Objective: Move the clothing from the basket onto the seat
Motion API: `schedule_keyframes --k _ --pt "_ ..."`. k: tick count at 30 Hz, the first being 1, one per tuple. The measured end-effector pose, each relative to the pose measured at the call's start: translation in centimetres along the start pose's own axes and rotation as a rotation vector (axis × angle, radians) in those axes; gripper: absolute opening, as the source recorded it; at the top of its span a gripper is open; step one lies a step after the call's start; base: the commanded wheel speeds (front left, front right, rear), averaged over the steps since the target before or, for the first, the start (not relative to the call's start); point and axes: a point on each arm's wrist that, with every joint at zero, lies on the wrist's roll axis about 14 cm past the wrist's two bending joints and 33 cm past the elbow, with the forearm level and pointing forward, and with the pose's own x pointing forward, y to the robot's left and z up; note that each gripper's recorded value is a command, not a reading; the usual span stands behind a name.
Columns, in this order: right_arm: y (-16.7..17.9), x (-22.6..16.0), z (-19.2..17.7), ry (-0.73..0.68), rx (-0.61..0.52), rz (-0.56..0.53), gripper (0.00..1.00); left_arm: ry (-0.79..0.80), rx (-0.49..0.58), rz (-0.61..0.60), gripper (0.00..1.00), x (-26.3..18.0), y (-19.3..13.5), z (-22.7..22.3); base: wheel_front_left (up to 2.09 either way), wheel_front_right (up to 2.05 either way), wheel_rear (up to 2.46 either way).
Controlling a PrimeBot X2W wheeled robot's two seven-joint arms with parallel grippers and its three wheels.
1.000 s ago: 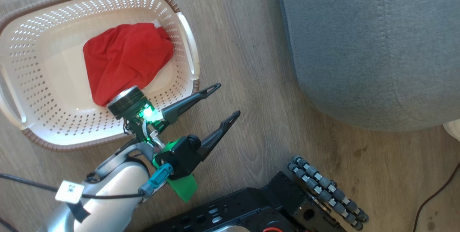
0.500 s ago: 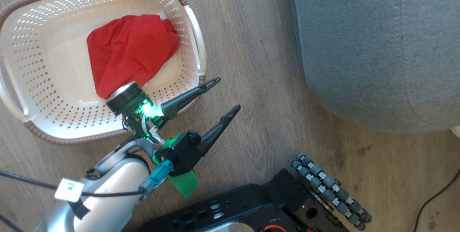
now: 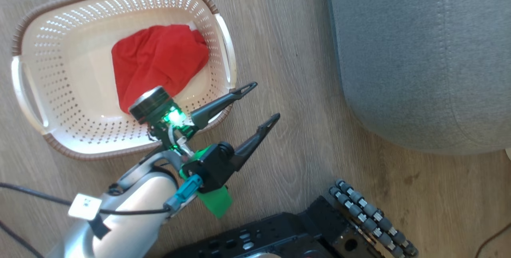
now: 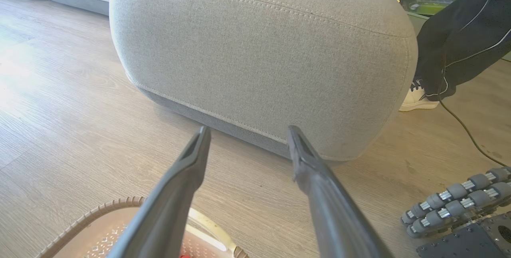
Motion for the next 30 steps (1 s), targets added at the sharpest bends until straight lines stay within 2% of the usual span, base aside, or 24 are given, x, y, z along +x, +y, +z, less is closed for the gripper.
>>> schedule_keyframes --k 10,15,21,23,25,30 --pt "-2.6 -3.8 0.7 0.075 -0.115 0.005 1.00 -0.073 0.032 -0.030 1.00 1.0 -2.9 5.5 0.00 0.00 0.00" --pt "-3.0 -5.9 2.6 0.062 -0.203 0.038 1.00 -0.124 0.063 -0.011 1.00 1.2 -3.9 9.2 0.00 0.00 0.00" --pt "-3.8 -8.6 6.4 -0.019 -0.203 0.061 1.00 -0.157 0.088 -0.004 1.00 0.3 -6.5 12.3 0.00 0.00 0.00" --pt "-3.9 -9.4 7.5 -0.054 -0.241 0.075 1.00 -0.169 0.106 0.010 1.00 0.0 -6.7 13.3 0.00 0.00 0.00" --pt "-4.2 -10.2 8.5 -0.093 -0.232 0.080 1.00 -0.180 0.124 0.022 1.00 -0.2 -6.9 14.2 0.00 0.00 0.00" --pt "-4.0 -12.2 12.1 -0.246 -0.210 0.112 1.00 -0.206 0.145 0.047 1.00 -0.9 -7.6 16.1 0.00 0.00 0.00"
